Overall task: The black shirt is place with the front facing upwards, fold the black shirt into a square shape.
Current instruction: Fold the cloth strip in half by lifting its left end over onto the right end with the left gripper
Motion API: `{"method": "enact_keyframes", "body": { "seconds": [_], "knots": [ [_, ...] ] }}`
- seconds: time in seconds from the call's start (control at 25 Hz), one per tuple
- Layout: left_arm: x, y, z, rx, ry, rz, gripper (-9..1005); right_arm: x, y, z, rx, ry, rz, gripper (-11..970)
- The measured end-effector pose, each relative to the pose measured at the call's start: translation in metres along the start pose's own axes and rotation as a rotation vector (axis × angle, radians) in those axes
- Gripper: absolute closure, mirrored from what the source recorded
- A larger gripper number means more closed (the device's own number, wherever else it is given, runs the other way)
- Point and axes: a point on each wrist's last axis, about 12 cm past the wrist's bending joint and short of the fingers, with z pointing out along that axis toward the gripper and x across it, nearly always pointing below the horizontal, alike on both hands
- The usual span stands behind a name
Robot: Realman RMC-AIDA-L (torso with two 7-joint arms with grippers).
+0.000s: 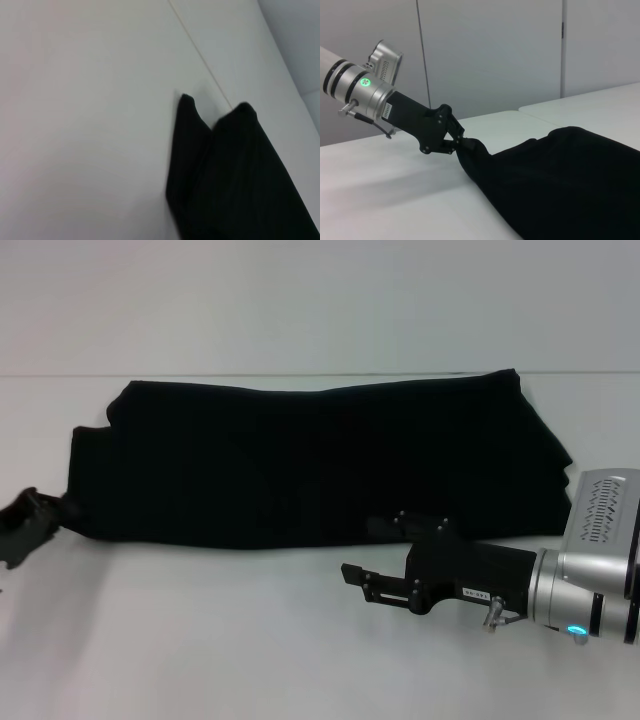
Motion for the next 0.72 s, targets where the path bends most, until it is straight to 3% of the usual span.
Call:
{"method": "enact_keyframes", "body": {
  "seconds": [0.52, 0.72],
  "knots": [
    [-0.053, 0.019, -0.047, -0.036, -0.236, -0.029, 959, 0.0, -0.007, -0.008, 0.063, -0.032, 0.033, 210],
    [-0.061, 0.012, -0.051, 0.016, -0.266, -0.044, 954, 0.005, -0.007, -0.012, 0.083, -0.026, 0.049, 210]
  ]
}}
